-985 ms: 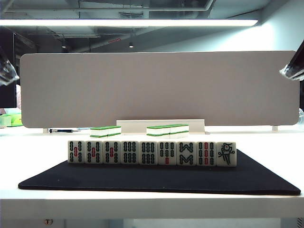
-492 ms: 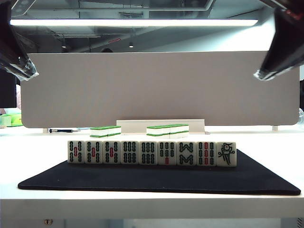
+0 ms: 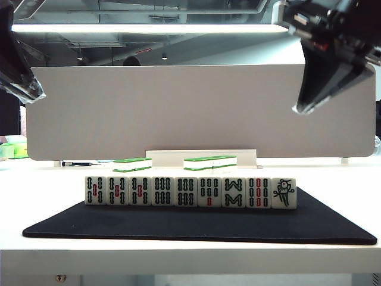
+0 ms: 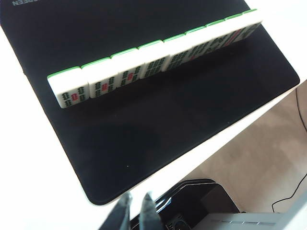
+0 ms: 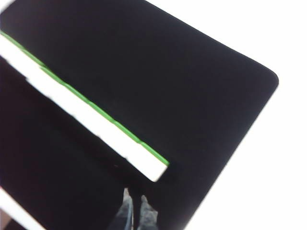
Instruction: Take a mahjong tile from your hand cards and play it out.
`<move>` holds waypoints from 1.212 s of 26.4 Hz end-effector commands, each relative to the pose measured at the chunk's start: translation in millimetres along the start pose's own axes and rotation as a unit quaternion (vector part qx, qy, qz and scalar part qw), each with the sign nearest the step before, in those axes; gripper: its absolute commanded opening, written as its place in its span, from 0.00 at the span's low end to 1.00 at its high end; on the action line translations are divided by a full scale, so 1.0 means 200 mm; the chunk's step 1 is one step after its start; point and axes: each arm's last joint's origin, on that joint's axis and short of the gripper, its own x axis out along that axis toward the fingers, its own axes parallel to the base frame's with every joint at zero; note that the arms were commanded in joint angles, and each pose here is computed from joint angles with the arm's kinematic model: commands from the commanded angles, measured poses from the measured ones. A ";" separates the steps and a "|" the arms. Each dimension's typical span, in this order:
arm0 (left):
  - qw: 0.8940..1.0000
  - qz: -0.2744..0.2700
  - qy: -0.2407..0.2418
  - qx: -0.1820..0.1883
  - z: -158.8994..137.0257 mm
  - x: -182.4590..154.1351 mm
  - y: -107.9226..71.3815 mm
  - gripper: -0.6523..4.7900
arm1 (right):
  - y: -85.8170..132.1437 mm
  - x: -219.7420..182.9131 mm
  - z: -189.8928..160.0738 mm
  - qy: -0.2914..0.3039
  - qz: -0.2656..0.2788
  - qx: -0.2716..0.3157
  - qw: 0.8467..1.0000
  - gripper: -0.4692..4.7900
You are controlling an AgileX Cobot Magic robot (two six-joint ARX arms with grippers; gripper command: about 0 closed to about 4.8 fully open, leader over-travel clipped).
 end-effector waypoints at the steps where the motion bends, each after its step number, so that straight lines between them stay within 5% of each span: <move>1: 1.000 0.002 -0.006 0.016 0.01 -0.01 0.00 0.18 | -0.02 0.04 0.00 0.017 -0.037 -0.026 0.999 0.13; 26: 1.000 0.002 0.003 0.022 0.00 -0.01 0.00 0.18 | -0.24 0.14 0.21 0.063 -0.080 0.019 0.995 0.13; 32: 1.000 0.011 -0.001 0.026 0.01 -0.01 0.00 0.18 | -0.22 0.13 0.15 0.132 -0.063 0.006 0.989 0.28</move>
